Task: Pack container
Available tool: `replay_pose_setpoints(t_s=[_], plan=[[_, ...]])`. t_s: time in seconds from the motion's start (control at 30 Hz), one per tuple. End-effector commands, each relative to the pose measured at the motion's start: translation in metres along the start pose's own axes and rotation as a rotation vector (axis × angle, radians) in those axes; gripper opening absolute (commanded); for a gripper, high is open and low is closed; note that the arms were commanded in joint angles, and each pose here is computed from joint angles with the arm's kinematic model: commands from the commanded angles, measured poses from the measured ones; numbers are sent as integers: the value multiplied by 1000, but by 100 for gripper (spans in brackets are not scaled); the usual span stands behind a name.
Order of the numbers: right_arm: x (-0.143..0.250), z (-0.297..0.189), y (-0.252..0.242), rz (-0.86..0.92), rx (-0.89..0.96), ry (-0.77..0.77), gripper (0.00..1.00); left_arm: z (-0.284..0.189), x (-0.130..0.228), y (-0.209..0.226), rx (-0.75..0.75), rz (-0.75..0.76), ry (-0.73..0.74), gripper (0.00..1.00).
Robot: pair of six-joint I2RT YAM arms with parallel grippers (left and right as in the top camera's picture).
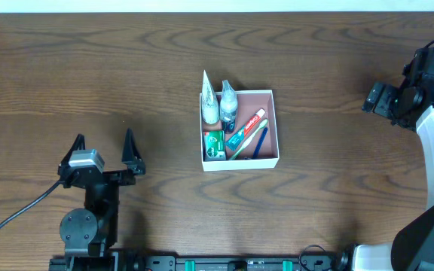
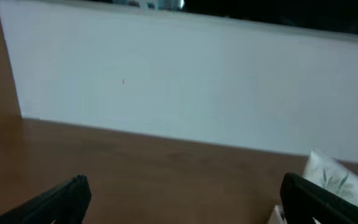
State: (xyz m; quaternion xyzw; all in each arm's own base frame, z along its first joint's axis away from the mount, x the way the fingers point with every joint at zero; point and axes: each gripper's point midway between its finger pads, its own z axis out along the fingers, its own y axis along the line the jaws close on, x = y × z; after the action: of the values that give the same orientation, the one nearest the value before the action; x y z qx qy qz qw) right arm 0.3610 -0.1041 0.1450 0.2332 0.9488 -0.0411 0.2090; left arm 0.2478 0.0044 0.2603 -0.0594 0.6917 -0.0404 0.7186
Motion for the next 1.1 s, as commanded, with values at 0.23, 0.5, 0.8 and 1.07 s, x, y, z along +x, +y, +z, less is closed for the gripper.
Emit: replay_pose_setpoints(t_s=[0.23, 0.5, 0.8, 1.07], plan=[[0, 2, -2, 14, 6, 6, 99, -6, 27, -1, 36, 18, 8, 98], [0, 2, -2, 14, 6, 6, 99, -5, 58, 1, 65, 20, -62, 98], [0, 2, -2, 15, 6, 6, 99, -8, 119, 12, 27, 12, 179, 98], [0, 2, -2, 15, 6, 6, 99, -8, 121, 14, 14, 13, 190, 98]])
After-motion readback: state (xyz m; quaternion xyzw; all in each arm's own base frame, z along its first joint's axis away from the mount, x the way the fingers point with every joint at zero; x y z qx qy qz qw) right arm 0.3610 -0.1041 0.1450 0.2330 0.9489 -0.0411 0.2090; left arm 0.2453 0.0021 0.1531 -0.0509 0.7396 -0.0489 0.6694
